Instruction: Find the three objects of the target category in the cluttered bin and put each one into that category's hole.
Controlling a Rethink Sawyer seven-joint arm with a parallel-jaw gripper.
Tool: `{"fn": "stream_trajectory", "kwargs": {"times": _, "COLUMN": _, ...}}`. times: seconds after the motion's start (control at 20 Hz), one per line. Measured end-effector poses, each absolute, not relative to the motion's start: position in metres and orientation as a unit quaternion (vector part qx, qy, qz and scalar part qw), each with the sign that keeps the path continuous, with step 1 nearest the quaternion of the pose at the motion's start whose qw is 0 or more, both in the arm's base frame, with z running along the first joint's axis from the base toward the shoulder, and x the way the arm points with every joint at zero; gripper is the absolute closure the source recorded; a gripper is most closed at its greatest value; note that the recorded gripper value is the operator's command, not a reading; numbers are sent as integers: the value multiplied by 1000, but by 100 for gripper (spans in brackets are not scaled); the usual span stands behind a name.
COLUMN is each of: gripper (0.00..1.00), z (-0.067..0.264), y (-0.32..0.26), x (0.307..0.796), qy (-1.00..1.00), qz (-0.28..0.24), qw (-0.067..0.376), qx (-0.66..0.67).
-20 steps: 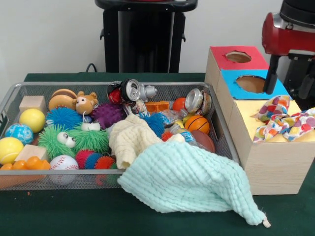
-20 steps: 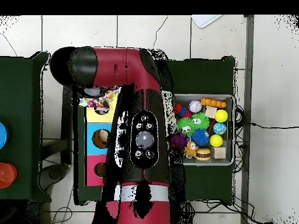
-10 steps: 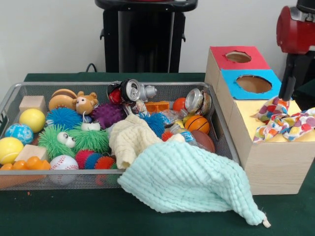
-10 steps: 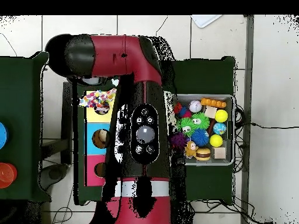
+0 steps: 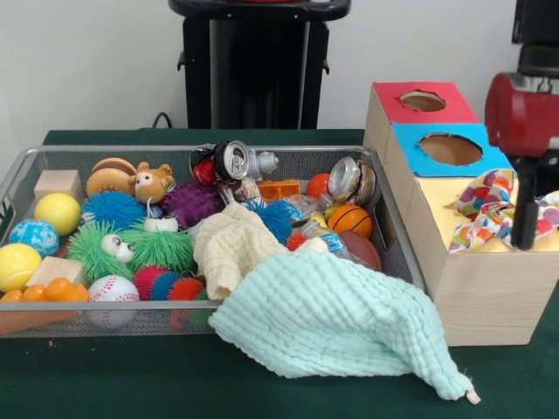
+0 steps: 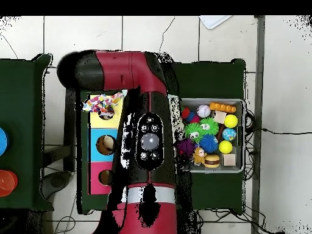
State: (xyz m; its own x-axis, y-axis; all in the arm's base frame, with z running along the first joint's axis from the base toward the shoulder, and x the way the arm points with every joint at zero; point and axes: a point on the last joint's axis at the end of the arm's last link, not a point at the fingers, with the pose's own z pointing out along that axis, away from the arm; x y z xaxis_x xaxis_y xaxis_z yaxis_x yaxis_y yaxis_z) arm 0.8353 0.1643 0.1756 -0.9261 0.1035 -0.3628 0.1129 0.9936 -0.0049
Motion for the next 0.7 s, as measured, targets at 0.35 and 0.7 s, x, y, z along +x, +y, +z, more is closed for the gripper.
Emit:
{"fn": "stream_trajectory", "kwargs": {"times": 0.35, "gripper": 100, "z": 133, "y": 163, "x": 817, "qy": 982, "qz": -15, "qw": 181, "qx": 51}}
{"fn": "stream_trajectory", "kwargs": {"times": 0.7, "gripper": 100, "z": 101, "y": 162, "x": 799, "qy": 990, "qz": -19, "qw": 130, "qx": 52}}
